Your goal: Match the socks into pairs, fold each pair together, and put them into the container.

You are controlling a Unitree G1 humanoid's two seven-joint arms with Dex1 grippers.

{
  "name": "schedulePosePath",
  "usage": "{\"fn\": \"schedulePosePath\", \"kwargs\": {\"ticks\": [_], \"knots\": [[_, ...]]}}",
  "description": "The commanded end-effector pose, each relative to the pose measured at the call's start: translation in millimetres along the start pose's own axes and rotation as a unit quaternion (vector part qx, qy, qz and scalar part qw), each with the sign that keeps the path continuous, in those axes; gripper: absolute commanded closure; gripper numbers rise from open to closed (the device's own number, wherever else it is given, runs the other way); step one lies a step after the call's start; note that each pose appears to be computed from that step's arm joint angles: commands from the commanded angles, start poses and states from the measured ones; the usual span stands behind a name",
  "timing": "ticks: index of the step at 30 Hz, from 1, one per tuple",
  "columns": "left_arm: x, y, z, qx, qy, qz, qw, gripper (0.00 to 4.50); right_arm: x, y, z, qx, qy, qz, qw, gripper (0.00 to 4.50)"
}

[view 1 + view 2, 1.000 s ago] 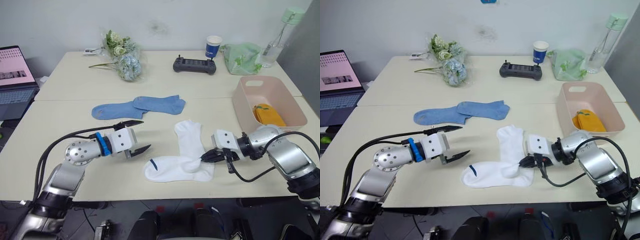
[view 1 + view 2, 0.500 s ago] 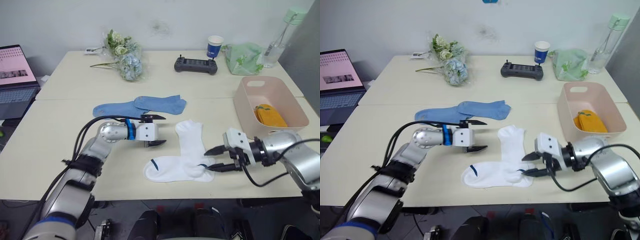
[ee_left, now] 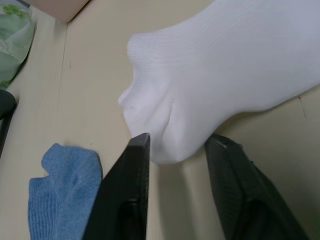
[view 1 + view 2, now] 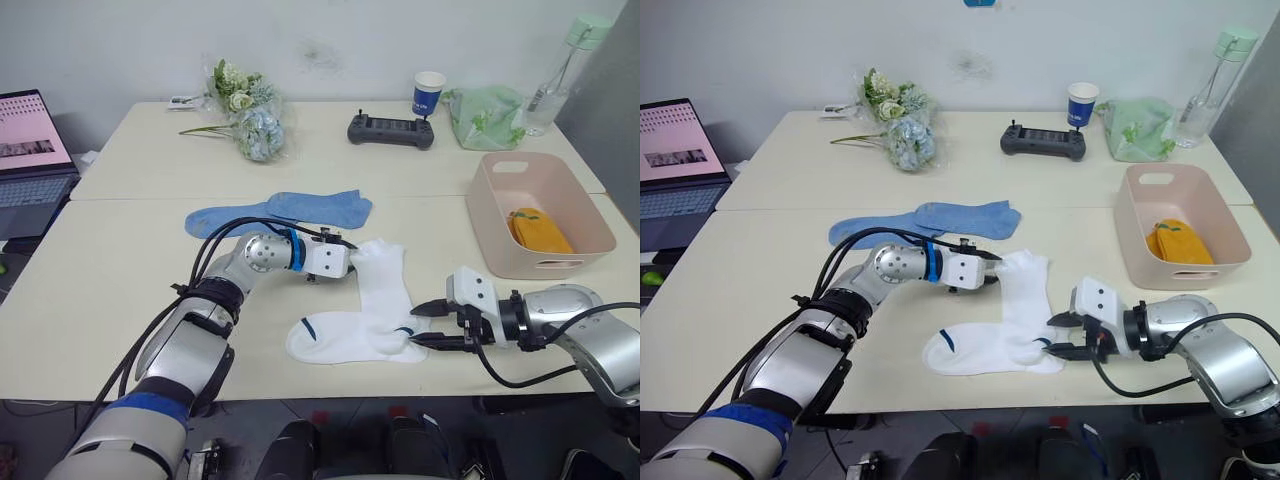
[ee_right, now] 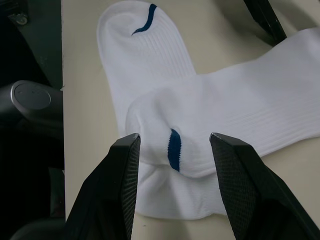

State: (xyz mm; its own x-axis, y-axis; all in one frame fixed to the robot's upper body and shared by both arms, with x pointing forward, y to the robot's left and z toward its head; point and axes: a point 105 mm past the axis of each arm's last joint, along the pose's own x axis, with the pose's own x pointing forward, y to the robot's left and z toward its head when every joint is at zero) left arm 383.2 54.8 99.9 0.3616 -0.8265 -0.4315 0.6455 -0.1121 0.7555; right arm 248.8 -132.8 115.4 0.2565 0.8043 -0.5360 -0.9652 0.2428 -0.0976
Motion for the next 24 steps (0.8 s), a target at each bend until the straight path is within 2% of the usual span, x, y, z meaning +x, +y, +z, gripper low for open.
{"fn": "schedulePosePath", "kwargs": {"ticks": [1, 2, 3, 8, 13, 19, 24], "knots": [[-0.7, 9.5, 6.1, 0.014, -0.011, 0.013, 1.0, 3.95, -5.2, -5.5, 10.2, -0.015, -0.014, -0.021, 1.0, 2.09], [-1.8, 8.7, 5.6, 0.012, -0.013, 0.015, 1.0, 4.34, -4.4, -7.8, 9.0, -0.013, -0.015, -0.027, 0.999, 2.09], [-2.8, 8.1, 4.9, 0.009, -0.014, 0.016, 1.0, 4.48, -3.6, -9.4, 8.0, -0.011, -0.015, -0.031, 0.999, 2.09], [-15.4, 2.1, -7.7, -0.017, 0.0, 0.031, 0.999, 4.48, -1.1, -14.7, 9.6, -0.003, -0.028, -0.039, 0.999, 2.09], [-48.0, -10.4, -18.5, -0.045, 0.013, 0.054, 0.997, 4.48, -1.7, -17.2, 10.1, 0.003, -0.031, -0.039, 0.999, 2.09], [-87.5, -53.0, 3.4, -0.092, 0.035, 0.041, 0.994, 4.48, -2.0, -18.8, 7.6, 0.034, -0.045, -0.05, 0.997, 2.09], [-102.4, -84.3, 27.2, -0.138, 0.068, 0.04, 0.987, 4.48, 2.8, -14.1, 7.0, 0.06, -0.049, -0.055, 0.995, 2.09]]}}
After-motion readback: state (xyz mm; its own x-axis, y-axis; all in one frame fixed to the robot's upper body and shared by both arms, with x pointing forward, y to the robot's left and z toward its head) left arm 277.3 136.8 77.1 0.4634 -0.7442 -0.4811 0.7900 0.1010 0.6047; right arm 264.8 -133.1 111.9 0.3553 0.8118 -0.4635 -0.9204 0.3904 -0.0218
